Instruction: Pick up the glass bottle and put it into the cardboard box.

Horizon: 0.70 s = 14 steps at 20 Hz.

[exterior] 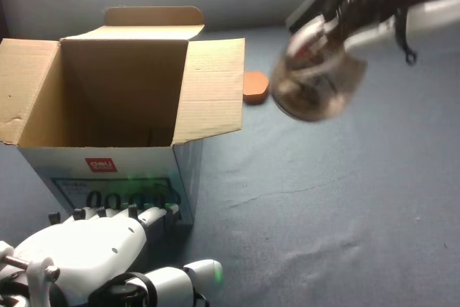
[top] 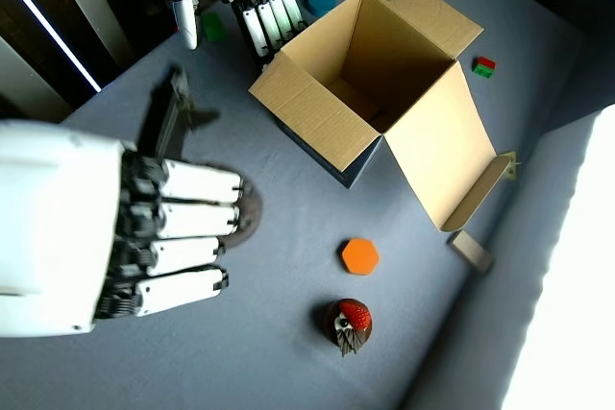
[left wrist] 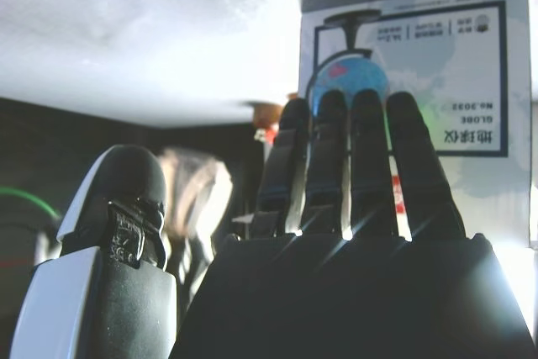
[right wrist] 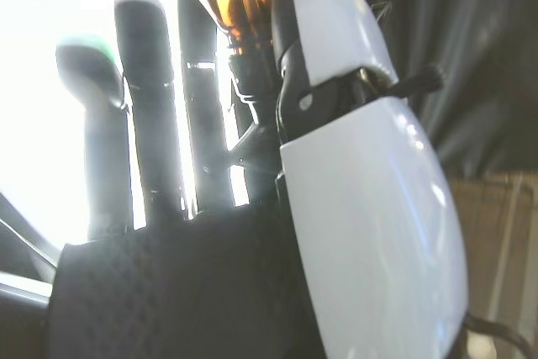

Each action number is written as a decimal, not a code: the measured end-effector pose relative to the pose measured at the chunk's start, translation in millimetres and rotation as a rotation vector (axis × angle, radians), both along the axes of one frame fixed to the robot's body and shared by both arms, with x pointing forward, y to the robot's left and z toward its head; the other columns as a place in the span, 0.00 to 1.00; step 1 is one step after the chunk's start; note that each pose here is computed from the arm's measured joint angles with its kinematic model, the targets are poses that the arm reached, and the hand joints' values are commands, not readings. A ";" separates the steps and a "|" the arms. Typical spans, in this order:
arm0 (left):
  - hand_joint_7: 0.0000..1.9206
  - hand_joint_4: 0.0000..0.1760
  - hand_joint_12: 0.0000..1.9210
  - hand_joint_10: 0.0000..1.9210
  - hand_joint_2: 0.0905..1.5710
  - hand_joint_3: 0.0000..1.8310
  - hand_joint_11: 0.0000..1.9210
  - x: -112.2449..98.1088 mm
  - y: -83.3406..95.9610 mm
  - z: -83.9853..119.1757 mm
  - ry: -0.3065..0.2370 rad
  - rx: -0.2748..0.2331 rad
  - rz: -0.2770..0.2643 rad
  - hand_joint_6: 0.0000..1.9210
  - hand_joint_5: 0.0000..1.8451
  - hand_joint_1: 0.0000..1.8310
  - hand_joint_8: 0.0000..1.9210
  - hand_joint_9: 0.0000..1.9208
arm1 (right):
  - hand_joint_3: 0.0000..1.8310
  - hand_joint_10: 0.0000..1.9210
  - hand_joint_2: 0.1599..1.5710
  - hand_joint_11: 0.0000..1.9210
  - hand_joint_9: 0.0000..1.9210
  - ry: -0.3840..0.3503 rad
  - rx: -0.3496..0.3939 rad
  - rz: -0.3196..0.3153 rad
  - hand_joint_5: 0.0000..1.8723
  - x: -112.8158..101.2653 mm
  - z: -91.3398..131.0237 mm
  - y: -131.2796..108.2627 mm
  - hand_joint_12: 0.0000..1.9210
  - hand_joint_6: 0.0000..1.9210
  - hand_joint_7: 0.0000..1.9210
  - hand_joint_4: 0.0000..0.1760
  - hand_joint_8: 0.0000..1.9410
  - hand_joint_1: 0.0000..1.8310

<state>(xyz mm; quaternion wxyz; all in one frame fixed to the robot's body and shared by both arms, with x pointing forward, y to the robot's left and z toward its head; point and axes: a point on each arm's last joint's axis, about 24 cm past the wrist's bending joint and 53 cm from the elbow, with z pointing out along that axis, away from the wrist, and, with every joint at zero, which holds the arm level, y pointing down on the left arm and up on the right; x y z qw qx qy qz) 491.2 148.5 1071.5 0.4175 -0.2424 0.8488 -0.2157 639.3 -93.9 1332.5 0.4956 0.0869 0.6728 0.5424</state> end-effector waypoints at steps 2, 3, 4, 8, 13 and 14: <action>0.06 0.13 0.06 0.00 0.75 0.00 0.00 1.1 -1.6 2.0 -0.005 -0.006 -0.001 0.00 0.06 0.00 0.00 0.04 | 0.00 0.73 0.72 0.33 0.46 0.044 0.069 0.013 0.42 0.2 4.8 3.1 0.98 0.62 0.51 0.00 0.61 0.66; 0.06 0.13 0.06 0.00 0.75 0.00 0.00 1.3 -1.8 2.3 -0.006 -0.006 -0.002 0.00 0.06 0.00 0.00 0.04 | 0.00 0.73 0.72 0.33 0.46 0.071 0.090 0.015 0.42 1.5 3.1 3.3 0.98 0.62 0.51 0.00 0.61 0.66; 0.06 0.13 0.06 0.00 0.75 0.00 0.00 1.0 -1.9 1.8 -0.004 -0.007 -0.001 0.00 0.06 0.00 0.00 0.04 | 0.00 0.73 0.72 0.33 0.46 0.074 0.093 0.017 0.42 2.0 3.1 4.6 0.98 0.62 0.51 0.00 0.61 0.66; 0.06 0.13 0.05 0.00 0.75 0.00 0.00 0.8 -9.8 2.8 -0.003 -0.019 -0.019 0.00 0.06 0.00 0.00 0.04 | 0.00 0.73 0.72 0.33 0.46 0.009 0.180 0.053 0.42 0.5 26.9 20.1 0.98 0.62 0.51 0.00 0.61 0.66; 0.06 0.13 0.05 0.00 0.75 0.00 0.00 -0.3 -13.8 1.8 -0.001 -0.021 -0.028 0.00 0.06 0.00 0.00 0.04 | 0.00 0.73 0.72 0.33 0.46 -0.075 0.201 0.145 0.42 -0.2 46.4 72.6 0.98 0.63 0.51 0.00 0.61 0.66; 0.06 0.13 0.05 0.00 0.75 0.00 0.00 -0.3 -14.7 2.0 -0.001 -0.023 -0.030 0.00 0.06 0.00 0.00 0.04 | 0.00 0.73 0.72 0.33 0.46 -0.085 0.189 0.155 0.42 0.6 46.2 81.0 0.98 0.63 0.51 0.00 0.61 0.66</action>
